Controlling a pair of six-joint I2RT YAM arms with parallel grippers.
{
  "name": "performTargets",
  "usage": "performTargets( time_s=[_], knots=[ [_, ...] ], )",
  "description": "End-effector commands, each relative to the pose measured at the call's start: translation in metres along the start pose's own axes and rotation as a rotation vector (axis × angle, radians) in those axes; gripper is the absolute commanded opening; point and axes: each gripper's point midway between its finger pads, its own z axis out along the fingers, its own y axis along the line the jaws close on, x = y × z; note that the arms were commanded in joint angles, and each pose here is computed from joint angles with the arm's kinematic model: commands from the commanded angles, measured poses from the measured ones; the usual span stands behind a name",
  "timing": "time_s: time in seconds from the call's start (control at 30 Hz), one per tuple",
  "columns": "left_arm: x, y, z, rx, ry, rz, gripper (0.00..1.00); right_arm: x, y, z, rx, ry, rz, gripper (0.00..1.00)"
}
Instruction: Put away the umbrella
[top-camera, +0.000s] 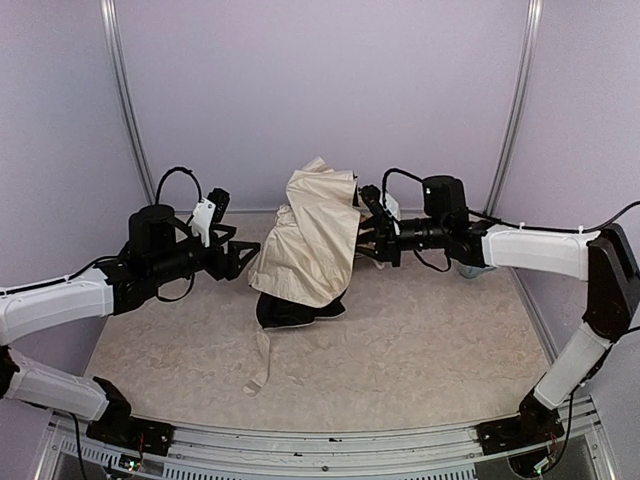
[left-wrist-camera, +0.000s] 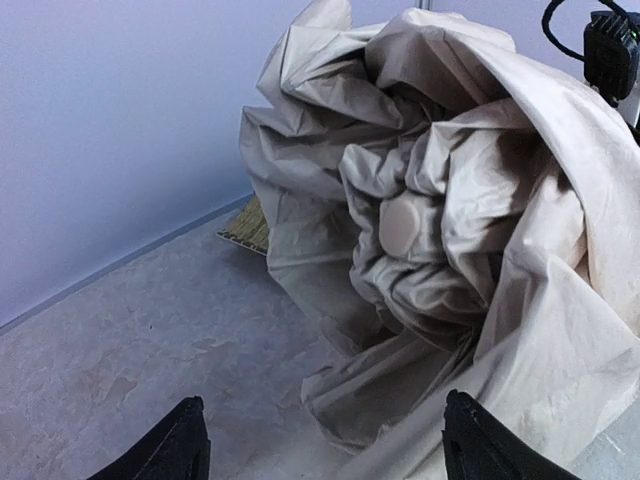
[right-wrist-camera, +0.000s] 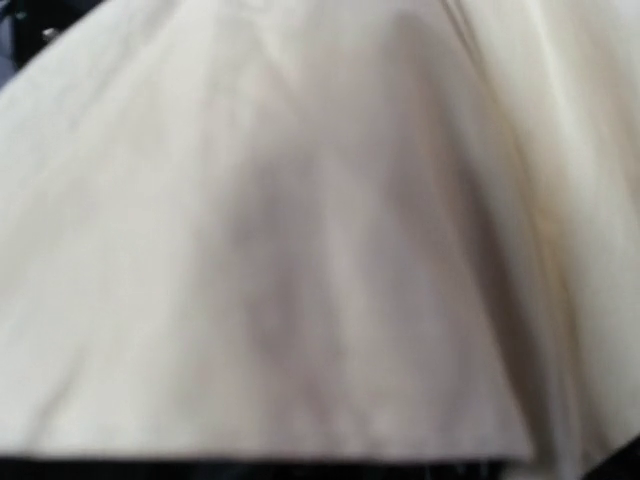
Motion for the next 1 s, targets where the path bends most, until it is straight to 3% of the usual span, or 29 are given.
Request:
performTargets(
  time_s=[0.0,0.13,0.3,0.47,0.63,0.77,0.87,0.9,0.97],
  knots=[
    [-0.019,0.000,-0.017,-0.007,-0.069,0.028,0.79,-0.070,-0.027,-0.038,0.247,-0.149,-0.210,0.00],
    [-0.048,-0.010,-0.036,0.024,-0.191,0.081,0.77,-0.117,-0.032,-0.076,0.326,-0.299,-0.295,0.00],
    [-0.061,-0.027,-0.057,0.075,-0.299,0.151,0.69,-0.153,-0.016,-0.109,0.261,-0.444,-0.383,0.00],
    [-0.082,-0.045,-0.066,0.159,-0.374,0.190,0.71,-0.162,0.014,-0.114,0.122,-0.446,-0.504,0.00],
    [-0.109,-0.079,-0.073,0.312,-0.469,0.276,0.80,-0.162,0.010,-0.115,0.153,-0.440,-0.501,0.00],
    [-0.112,-0.105,-0.053,0.413,-0.443,0.298,0.80,-0.167,0.008,-0.115,0.156,-0.464,-0.482,0.00],
    [-0.108,-0.125,-0.043,0.493,-0.409,0.300,0.69,-0.166,0.006,-0.115,0.163,-0.466,-0.468,0.00],
    [-0.106,-0.130,-0.041,0.508,-0.404,0.302,0.61,-0.166,0.005,-0.115,0.168,-0.465,-0.462,0.00],
    [-0.105,-0.143,-0.040,0.536,-0.416,0.314,0.36,-0.166,0.002,-0.116,0.187,-0.465,-0.449,0.00]
  ],
)
